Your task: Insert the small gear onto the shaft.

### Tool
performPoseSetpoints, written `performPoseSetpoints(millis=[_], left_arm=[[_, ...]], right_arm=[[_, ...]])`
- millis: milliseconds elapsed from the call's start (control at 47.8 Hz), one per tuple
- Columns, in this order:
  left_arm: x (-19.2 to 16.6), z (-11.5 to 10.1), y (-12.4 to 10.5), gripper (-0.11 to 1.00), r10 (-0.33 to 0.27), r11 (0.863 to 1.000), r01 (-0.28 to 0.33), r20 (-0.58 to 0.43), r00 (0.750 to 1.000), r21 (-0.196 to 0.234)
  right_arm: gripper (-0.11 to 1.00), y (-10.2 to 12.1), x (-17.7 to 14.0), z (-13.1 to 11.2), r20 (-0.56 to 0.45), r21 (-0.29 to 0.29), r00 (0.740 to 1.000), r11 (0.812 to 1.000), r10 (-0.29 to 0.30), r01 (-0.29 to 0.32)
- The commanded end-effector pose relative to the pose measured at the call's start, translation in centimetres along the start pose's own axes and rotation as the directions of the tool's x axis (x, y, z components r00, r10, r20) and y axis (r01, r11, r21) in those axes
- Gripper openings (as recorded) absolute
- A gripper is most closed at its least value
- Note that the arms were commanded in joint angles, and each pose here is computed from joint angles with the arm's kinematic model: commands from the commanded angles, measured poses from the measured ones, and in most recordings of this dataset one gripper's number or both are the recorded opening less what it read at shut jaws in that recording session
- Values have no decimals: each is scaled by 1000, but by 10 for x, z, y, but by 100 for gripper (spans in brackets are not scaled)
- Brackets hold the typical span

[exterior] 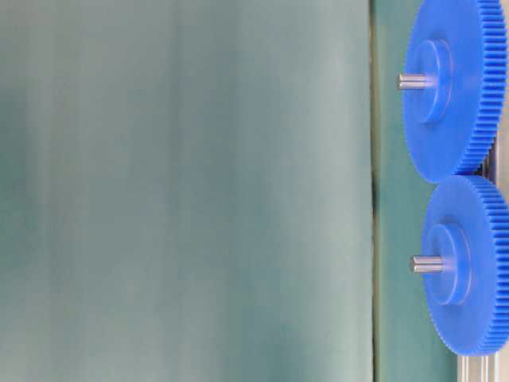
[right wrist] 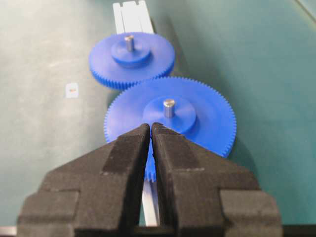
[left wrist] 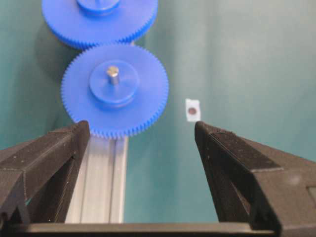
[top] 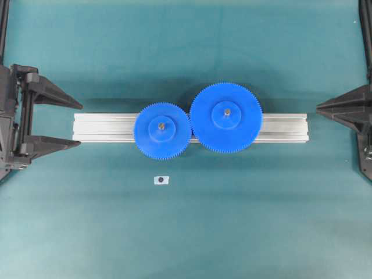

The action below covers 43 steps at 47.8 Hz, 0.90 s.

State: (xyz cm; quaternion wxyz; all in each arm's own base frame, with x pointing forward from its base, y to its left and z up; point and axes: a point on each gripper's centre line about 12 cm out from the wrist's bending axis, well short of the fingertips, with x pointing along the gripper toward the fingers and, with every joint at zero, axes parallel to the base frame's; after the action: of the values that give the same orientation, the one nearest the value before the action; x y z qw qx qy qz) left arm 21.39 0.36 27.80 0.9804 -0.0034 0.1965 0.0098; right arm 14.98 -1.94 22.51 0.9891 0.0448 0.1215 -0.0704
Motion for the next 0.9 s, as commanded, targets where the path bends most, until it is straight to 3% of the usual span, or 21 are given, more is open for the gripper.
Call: performPoseSetpoints(millis=[0,879], left_arm=[[-1,7,0,85,-1,1000,1,21,1000,4],[1,0,-1,85,-2,1000,2,2,1000,3]], right_arm=[[17,1,1,3,1,10,1000,1000,5,-5],[17,0,2,-2,-29,13,1000,1000,0,1]])
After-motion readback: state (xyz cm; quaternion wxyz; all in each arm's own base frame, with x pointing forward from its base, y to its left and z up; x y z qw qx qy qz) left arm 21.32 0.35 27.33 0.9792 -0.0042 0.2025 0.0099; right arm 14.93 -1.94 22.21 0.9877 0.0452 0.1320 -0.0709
